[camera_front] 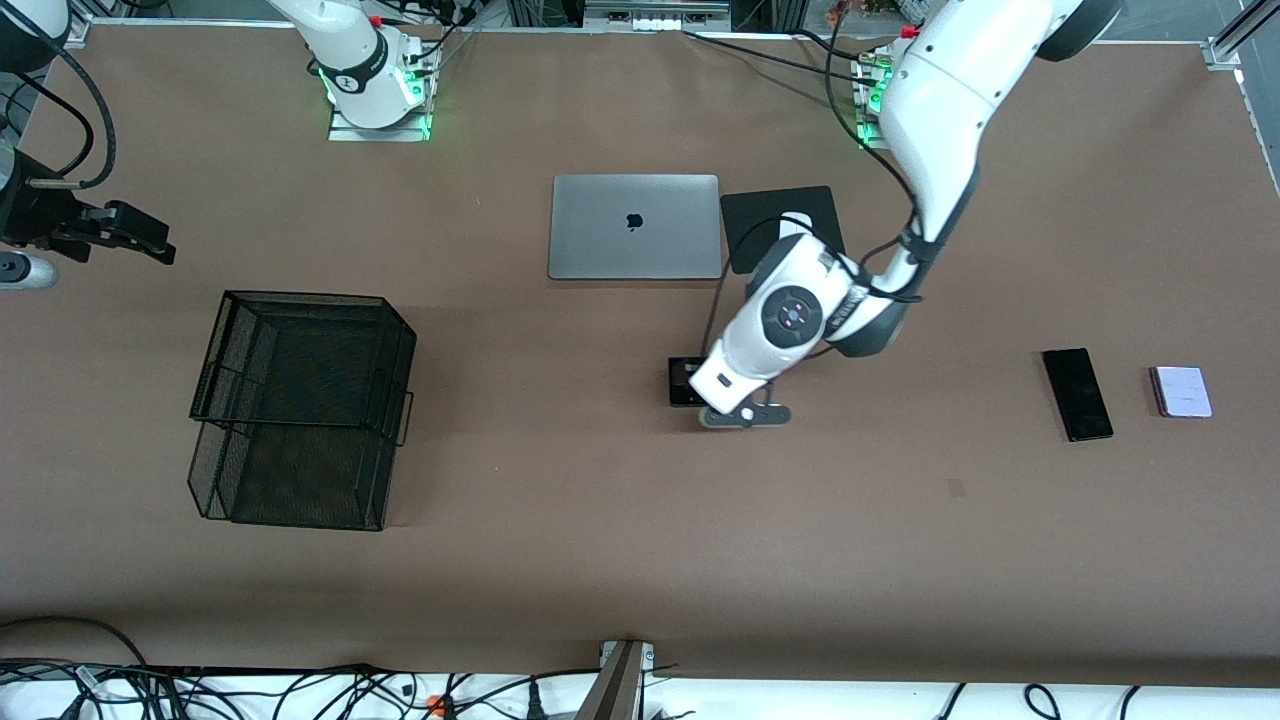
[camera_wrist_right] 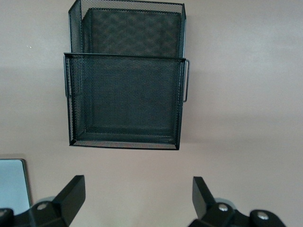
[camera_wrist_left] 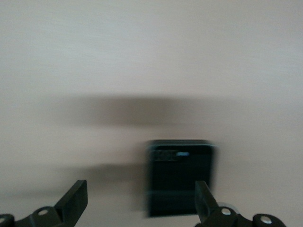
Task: Place phones with both arms
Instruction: 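Carry the flip phone with the left gripper toward the laptop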
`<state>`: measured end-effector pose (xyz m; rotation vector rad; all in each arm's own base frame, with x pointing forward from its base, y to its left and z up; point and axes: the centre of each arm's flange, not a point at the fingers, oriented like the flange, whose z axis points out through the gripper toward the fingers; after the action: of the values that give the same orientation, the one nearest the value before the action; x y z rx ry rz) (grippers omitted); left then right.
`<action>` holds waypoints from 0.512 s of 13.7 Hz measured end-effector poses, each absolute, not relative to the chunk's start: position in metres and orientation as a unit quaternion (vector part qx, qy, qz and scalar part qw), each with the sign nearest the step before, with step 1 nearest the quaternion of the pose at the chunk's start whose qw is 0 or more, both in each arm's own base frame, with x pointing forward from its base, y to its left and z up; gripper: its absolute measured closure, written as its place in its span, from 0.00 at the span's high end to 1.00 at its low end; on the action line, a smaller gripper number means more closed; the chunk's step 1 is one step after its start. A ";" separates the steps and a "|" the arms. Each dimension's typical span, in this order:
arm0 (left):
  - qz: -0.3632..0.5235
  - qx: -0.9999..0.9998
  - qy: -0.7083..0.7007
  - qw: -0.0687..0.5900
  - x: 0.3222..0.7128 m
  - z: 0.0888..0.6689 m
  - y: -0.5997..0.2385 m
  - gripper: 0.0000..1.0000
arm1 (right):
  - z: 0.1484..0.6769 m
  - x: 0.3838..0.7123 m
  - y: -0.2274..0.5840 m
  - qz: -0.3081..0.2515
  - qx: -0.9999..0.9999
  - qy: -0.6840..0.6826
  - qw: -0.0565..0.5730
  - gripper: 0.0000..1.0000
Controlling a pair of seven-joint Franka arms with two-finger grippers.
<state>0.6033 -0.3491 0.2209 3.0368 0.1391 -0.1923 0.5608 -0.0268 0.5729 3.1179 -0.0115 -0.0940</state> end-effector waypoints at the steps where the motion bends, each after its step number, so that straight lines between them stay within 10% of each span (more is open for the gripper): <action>1: -0.073 0.996 0.049 0.008 0.612 0.236 -0.321 1.00 | 0.572 0.561 -0.026 -0.030 0.999 -0.003 0.011 1.00; 7: -0.116 0.979 0.035 -0.164 0.655 0.281 -0.107 1.00 | 0.553 0.574 0.053 -0.026 0.999 0.047 0.011 1.00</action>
<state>0.6547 -0.1066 0.2810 3.4451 0.1224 -0.4075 0.5735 0.0526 0.5532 3.1160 0.1459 -0.0821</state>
